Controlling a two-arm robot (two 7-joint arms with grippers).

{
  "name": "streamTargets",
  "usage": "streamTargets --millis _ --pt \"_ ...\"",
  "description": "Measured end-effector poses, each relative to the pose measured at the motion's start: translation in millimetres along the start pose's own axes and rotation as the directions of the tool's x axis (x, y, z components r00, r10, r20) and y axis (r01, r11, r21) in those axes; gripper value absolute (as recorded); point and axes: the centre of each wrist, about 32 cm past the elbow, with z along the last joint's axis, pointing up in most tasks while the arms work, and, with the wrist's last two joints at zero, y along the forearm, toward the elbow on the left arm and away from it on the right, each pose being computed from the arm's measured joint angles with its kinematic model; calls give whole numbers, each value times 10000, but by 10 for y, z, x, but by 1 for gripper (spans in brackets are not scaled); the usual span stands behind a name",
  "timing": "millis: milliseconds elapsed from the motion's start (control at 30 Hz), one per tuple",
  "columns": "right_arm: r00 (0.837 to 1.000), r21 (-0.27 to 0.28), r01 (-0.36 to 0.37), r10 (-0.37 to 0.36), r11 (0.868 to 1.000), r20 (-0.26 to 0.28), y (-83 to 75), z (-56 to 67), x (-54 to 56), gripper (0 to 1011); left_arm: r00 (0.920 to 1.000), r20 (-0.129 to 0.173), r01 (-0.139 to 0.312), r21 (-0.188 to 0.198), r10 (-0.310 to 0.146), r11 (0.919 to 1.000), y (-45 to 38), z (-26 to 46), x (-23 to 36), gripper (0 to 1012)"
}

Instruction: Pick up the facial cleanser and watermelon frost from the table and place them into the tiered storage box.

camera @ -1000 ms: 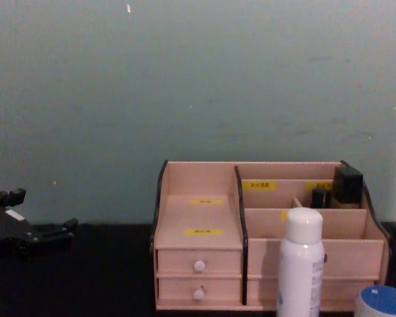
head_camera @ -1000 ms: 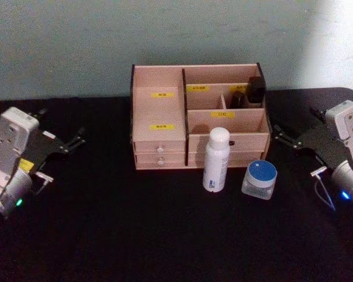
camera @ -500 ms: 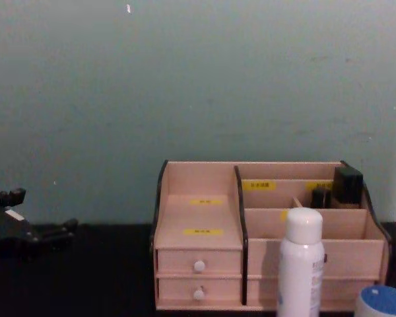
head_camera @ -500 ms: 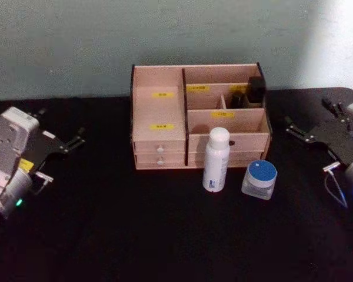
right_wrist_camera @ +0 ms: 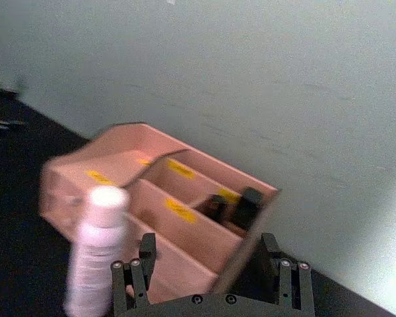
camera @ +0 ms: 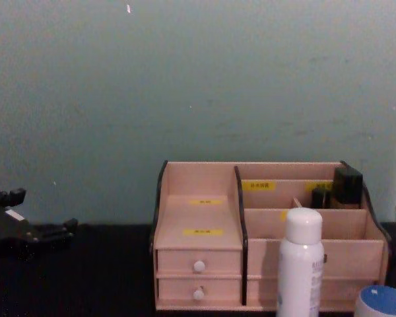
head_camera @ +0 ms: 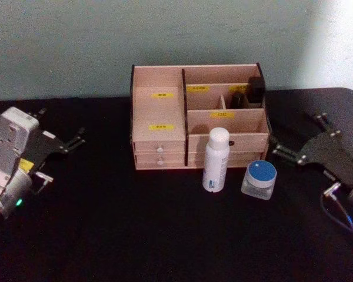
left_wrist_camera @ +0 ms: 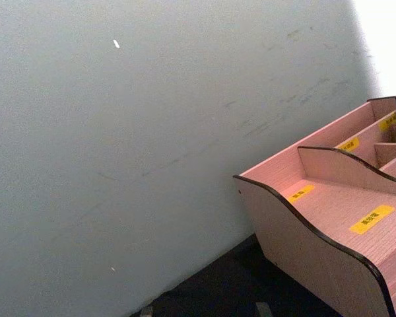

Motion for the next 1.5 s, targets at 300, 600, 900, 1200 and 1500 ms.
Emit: streamTargets --millis 300,600,900,1200,1500 --pt "9879 187 -1402 1411 9899 -636 36 -10 -187 1002 10000 0 0 0 0 10000 0 0 0 1001" --pt "9675 -17 -2156 2134 9765 -1357 140 -91 -295 1003 10000 0 0 1 0 10000 0 0 0 1001" --pt "9547 -229 -2463 2384 9689 -1779 274 -187 -342 1002 10000 0 0 0 0 10000 0 0 0 1001" --pt "9517 -451 -2453 2317 9684 -2015 432 -285 -361 1003 10000 0 0 0 0 10000 0 0 0 1001" --pt "9490 -477 -2430 2273 9688 -2183 562 -324 -355 1003 10000 0 0 1 0 10000 0 0 0 1001"
